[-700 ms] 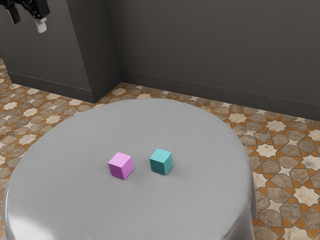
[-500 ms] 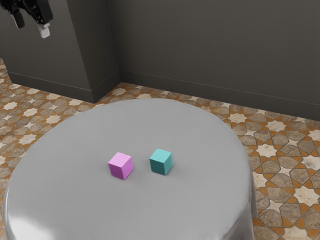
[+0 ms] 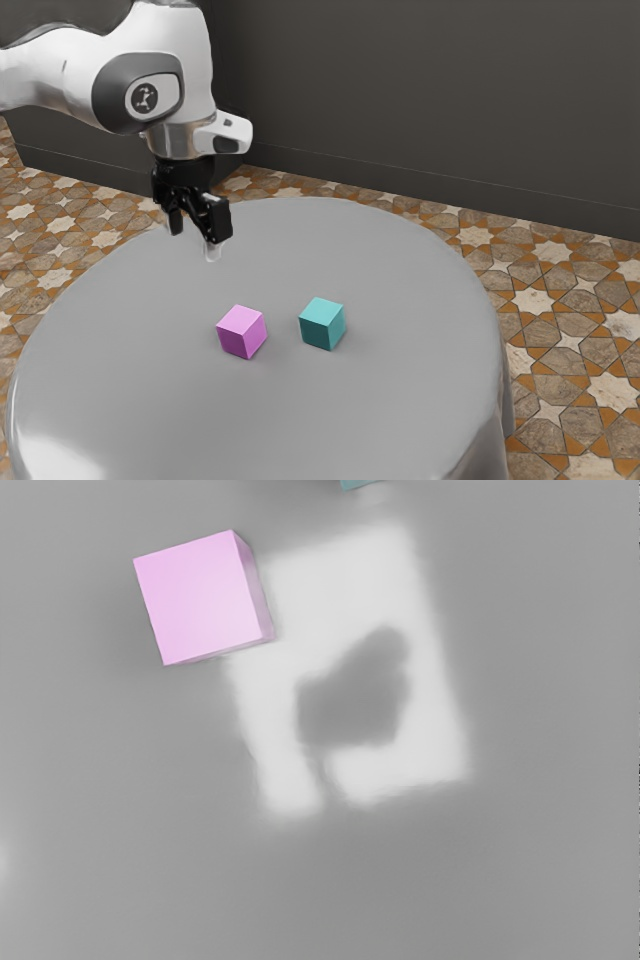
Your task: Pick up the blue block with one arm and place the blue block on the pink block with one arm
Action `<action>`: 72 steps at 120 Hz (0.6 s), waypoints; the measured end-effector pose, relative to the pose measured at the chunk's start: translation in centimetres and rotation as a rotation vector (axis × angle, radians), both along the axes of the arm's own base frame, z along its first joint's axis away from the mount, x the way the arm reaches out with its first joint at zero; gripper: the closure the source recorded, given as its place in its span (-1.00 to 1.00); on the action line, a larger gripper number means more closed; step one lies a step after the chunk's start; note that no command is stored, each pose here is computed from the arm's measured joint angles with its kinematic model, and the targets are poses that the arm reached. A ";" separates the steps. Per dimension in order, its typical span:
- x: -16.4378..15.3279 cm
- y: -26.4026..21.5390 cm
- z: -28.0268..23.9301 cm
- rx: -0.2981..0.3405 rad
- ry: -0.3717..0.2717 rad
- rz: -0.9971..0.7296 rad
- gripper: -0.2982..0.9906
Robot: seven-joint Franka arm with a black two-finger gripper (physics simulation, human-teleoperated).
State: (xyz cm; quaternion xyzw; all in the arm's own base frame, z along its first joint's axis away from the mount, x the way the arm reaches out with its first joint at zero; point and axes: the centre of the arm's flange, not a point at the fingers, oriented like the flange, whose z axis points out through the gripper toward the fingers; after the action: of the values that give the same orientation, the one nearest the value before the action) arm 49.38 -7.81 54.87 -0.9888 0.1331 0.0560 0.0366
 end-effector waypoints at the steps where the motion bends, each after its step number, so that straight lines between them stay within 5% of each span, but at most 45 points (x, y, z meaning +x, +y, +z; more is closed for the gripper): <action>1: 0.0 -0.1 -0.4 -0.002 0.000 0.001 -0.54; 43: 4.6 -4.9 -12.0 -0.116 -0.159 0.017 -0.54; 72: 8.4 -4.4 -17.0 -0.165 -0.186 0.079 -0.54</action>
State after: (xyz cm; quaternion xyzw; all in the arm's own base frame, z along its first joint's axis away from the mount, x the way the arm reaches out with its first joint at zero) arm 57.80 -12.21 37.83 -0.9939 0.0943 -0.0457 -0.0348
